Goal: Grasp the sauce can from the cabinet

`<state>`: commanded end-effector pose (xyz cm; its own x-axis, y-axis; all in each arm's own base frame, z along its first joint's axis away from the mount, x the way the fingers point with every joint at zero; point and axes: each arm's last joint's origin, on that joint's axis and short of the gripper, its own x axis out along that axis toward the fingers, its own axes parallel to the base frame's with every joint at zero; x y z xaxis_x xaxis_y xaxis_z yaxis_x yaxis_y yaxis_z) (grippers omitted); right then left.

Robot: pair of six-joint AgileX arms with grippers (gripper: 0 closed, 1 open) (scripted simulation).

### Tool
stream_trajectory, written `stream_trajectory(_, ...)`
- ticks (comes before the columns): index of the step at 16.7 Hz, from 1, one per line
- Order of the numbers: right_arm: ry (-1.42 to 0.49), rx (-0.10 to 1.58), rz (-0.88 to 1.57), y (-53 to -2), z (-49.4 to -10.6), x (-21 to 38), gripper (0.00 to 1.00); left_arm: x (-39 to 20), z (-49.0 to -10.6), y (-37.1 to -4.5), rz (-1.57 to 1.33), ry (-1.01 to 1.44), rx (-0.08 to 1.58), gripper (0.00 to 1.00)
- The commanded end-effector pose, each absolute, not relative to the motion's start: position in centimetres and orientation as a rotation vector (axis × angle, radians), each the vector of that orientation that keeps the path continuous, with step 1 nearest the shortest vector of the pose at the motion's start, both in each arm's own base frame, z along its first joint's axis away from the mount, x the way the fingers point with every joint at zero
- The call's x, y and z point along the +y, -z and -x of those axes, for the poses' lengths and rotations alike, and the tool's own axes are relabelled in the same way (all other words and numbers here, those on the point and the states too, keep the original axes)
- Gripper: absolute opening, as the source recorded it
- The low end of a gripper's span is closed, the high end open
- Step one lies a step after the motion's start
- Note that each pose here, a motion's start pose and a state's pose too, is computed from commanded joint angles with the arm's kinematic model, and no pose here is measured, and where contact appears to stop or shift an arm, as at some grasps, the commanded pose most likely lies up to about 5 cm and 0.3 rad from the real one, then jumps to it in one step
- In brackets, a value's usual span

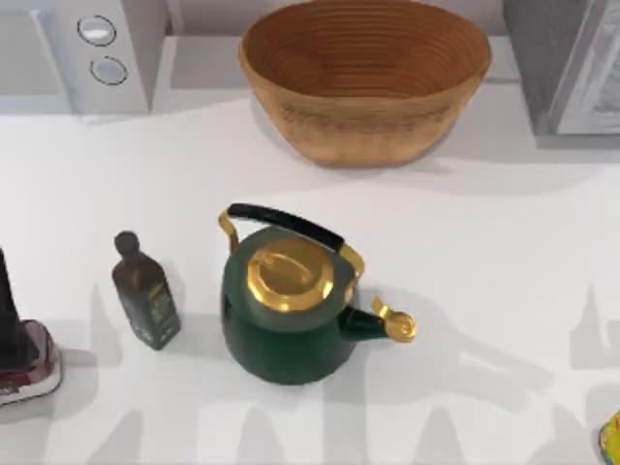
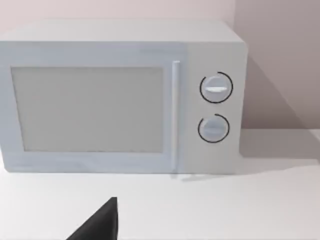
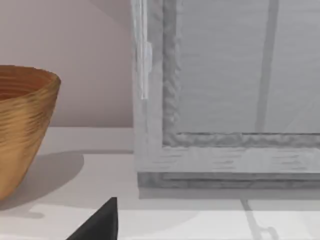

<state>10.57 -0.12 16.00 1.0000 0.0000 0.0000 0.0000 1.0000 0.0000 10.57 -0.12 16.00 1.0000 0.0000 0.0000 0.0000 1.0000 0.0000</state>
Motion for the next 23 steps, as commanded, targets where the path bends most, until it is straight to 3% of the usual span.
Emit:
stream_trajectory(5, -0.001, 0.004, -0.001, -17.6, -10.5, 0.0, 1.0, -0.1, -10.6, -16.0, 0.0, 0.0, 0.0, 1.0)
stream_trajectory(11, 0.004, 0.022, 0.0, -27.3, -11.7, 0.4, 1.0, -0.1, -10.6, -16.0, 0.0, 0.0, 0.0, 1.0)
stream_trajectory(18, 0.018, 0.024, 0.002, -41.8, -17.6, 1.8, 1.0, -0.1, -10.6, -16.0, 0.0, 0.0, 0.0, 1.0)
stream_trajectory(23, 0.017, 0.009, 0.001, -48.4, -22.8, 3.4, 1.0, -0.1, -10.6, -16.0, 0.0, 0.0, 0.0, 1.0)
